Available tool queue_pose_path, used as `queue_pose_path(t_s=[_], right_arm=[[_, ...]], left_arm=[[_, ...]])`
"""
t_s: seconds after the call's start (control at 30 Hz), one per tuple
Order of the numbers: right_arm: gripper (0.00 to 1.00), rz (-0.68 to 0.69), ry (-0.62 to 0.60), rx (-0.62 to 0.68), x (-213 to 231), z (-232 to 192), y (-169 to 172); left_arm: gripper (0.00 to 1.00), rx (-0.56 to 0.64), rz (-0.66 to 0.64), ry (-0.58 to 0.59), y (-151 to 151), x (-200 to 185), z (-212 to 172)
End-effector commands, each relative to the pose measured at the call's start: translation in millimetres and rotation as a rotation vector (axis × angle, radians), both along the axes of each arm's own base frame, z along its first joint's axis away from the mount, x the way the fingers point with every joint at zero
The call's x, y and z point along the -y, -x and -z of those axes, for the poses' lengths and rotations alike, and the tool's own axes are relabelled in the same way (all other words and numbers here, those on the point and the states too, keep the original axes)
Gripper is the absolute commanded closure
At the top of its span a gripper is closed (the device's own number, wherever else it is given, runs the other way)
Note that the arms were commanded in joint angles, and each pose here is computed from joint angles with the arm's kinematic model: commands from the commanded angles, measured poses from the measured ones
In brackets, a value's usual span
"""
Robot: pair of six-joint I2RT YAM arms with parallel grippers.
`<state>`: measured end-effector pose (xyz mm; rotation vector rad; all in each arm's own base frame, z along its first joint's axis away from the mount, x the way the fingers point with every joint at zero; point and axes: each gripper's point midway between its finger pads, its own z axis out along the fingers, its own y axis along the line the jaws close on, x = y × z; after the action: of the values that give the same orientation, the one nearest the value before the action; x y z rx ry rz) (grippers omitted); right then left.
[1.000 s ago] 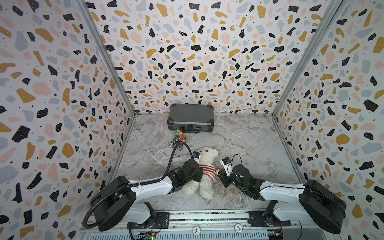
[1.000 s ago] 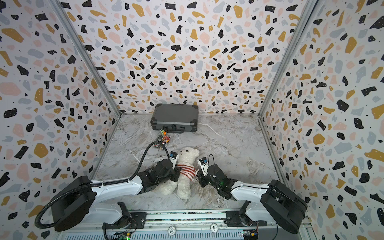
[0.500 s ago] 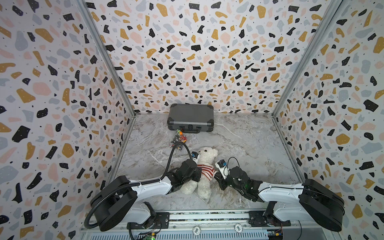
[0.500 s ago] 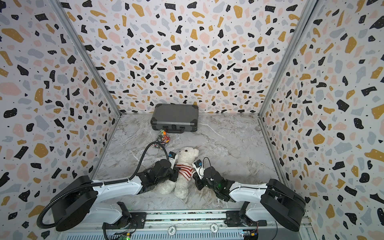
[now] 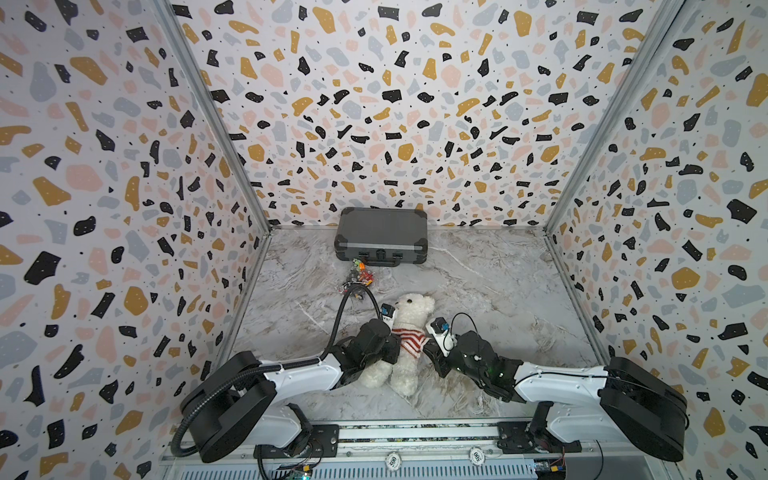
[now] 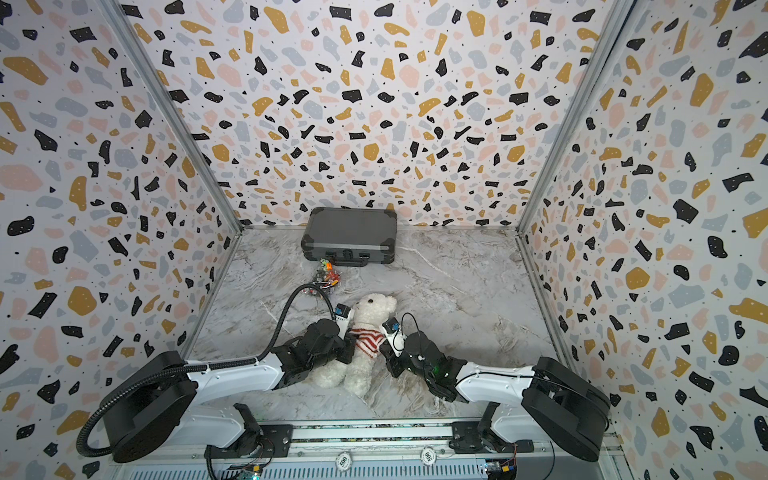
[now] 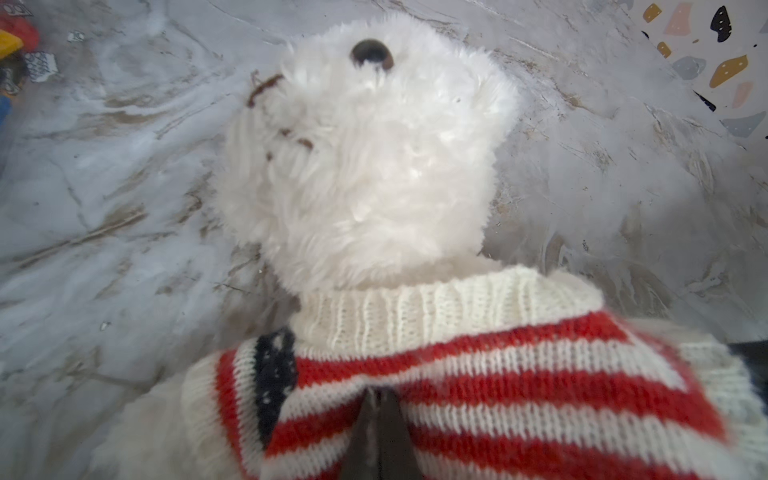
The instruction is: Dress the teddy bear
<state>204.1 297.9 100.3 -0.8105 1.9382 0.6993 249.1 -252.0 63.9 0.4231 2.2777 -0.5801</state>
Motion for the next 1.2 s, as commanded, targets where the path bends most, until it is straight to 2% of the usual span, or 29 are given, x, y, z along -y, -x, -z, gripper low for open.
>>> queue_pose_path(t_s=[0.0, 0.27, 0.5, 0.6, 0.83, 1.17], right_arm=[[0.75, -0.003, -0.025, 0.066, -13, -22, -12], [0.74, -0.055, -0.027, 0.068, -28, -24, -21], [0.61, -0.084, -0.022, 0.059, -35, -21, -25], [0.60, -0.079, -0.019, 0.053, -35, -17, -27], [0.70, -0.065, -0.015, 0.056, -34, -16, -36], [0.99, -0.074, -0.009, 0.049, -33, -19, -36]], left_arm=[[1.00, -0.087, 0.025, -0.126, 17, -20, 38], [1.00, -0.089, 0.050, -0.147, 17, -17, 43], [1.00, -0.087, 0.063, -0.152, 18, -17, 44], [1.00, -0.089, 0.069, -0.149, 20, -16, 45], [1.00, -0.091, 0.081, -0.145, 21, -15, 46], [1.00, -0.086, 0.073, -0.111, 24, -16, 39]])
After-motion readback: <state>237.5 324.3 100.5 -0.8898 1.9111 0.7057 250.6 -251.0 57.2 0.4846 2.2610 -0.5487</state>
